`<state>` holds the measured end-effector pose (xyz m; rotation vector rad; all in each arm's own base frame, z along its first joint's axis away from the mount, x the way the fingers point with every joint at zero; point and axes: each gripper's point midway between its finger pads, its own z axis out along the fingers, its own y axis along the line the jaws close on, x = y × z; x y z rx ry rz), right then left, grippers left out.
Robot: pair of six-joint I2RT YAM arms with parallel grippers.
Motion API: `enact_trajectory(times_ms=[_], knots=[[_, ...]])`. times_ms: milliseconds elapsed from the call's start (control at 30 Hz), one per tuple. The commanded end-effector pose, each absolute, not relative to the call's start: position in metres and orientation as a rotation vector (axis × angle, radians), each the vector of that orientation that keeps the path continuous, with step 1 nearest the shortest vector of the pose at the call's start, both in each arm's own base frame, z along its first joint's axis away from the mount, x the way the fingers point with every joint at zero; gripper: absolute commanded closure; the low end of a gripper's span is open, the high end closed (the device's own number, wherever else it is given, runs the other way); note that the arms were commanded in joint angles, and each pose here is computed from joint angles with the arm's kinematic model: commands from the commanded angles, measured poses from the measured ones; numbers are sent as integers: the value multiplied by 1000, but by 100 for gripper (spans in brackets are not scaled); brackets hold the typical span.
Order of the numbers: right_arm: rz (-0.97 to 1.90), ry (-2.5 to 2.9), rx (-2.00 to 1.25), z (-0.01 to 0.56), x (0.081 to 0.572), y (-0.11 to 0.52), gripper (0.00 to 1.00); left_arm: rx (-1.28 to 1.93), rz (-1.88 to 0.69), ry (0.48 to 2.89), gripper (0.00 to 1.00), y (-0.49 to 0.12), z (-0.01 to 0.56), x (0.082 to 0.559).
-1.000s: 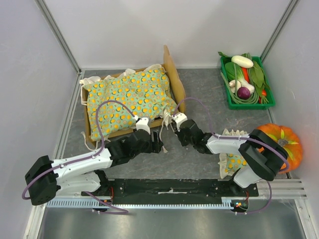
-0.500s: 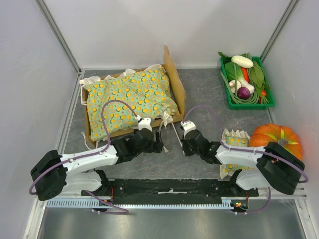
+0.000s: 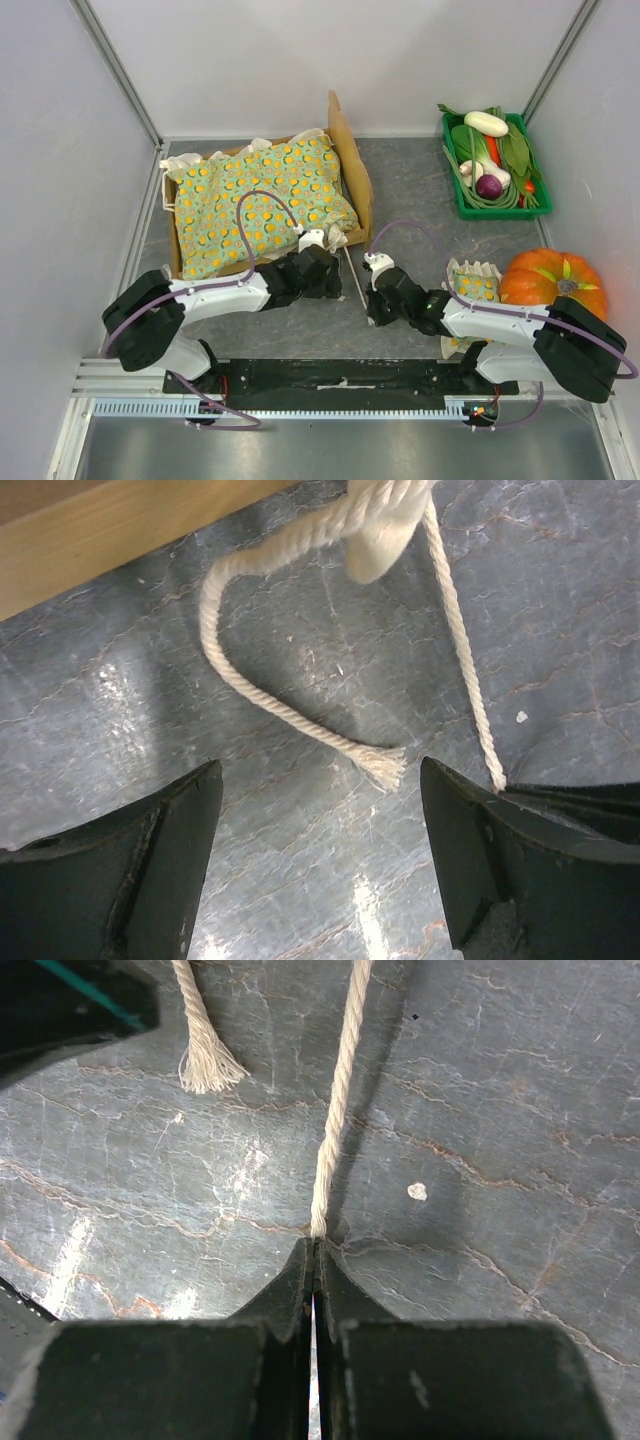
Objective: Set up the pet bed
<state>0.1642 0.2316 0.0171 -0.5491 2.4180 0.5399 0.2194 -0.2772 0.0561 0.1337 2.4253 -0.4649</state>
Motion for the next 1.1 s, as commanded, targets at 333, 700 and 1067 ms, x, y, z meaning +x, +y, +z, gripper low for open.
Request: enact_trajectory(times_ms=[333,700,1067], knots=[[516,2363,-560,36,181,245,100,-25,-372,2576,36,-288,16,221],[570,2341,-558,37,179,250,100,77,-498,2593,98,-307,17,212],[649,2379,-534,20,172,260,100,105,-785,2419,98,-319,94,200]])
